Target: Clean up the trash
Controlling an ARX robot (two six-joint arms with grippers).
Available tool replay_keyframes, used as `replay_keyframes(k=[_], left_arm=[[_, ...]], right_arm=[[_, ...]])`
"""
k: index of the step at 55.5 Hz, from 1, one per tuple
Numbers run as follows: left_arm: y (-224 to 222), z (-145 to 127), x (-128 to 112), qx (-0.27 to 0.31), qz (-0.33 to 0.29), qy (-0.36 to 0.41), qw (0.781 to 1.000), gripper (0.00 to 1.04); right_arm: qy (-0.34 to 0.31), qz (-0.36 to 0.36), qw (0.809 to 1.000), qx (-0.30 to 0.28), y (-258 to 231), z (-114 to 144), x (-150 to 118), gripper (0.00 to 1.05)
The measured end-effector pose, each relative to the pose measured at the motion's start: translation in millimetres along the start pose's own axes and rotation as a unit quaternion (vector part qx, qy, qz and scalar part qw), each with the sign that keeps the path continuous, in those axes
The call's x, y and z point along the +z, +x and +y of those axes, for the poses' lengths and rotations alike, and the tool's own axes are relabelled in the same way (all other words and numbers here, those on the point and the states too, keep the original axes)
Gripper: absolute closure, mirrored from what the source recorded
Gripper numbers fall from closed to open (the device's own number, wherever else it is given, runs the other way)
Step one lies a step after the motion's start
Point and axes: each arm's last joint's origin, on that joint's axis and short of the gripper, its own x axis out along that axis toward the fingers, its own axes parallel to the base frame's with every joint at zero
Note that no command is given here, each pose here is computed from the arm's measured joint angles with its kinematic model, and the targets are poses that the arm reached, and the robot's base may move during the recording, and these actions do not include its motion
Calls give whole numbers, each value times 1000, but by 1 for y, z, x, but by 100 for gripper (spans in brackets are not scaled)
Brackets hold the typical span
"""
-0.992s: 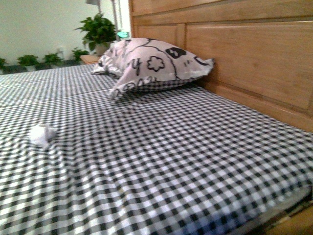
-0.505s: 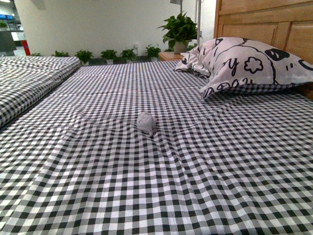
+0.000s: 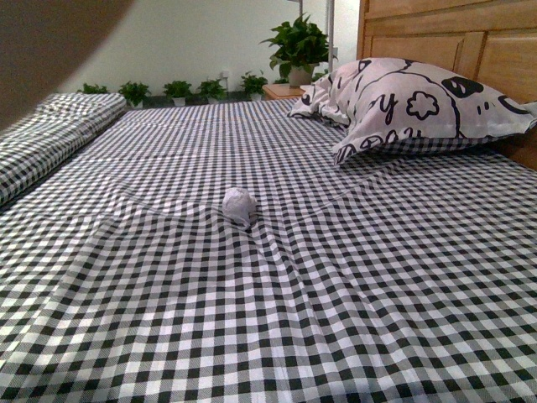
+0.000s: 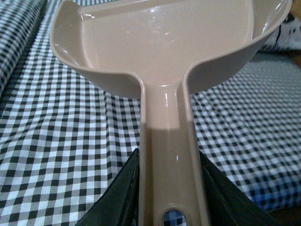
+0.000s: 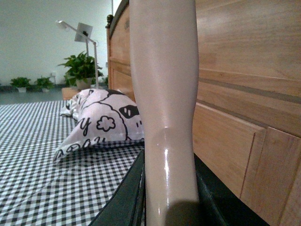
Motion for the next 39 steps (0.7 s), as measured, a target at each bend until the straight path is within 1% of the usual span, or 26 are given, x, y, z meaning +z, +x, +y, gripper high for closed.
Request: replay_keyframes(k=[4,13,17,23,32,39], left_arm=[[17,6,5,-7,10,24,1000,76],[45,11,17,-37,20,115,992,76],[59,15,20,-49,33,166,984,76],[82,25,21,-53,63,229,970,76],[112,40,21,-55,84,277,955,76],[127,49,20,-58,93,285,952,76]], right_arm=[[0,0,1000,4,0,0,0,84],[0,-1,1000,4,0,0,0,84],[0,-1,1000,4,0,0,0,84],[0,0,1000,3,0,0,0,84],[0,0,1000,3,0,0,0,84],[0,0,1000,3,0,0,0,84]])
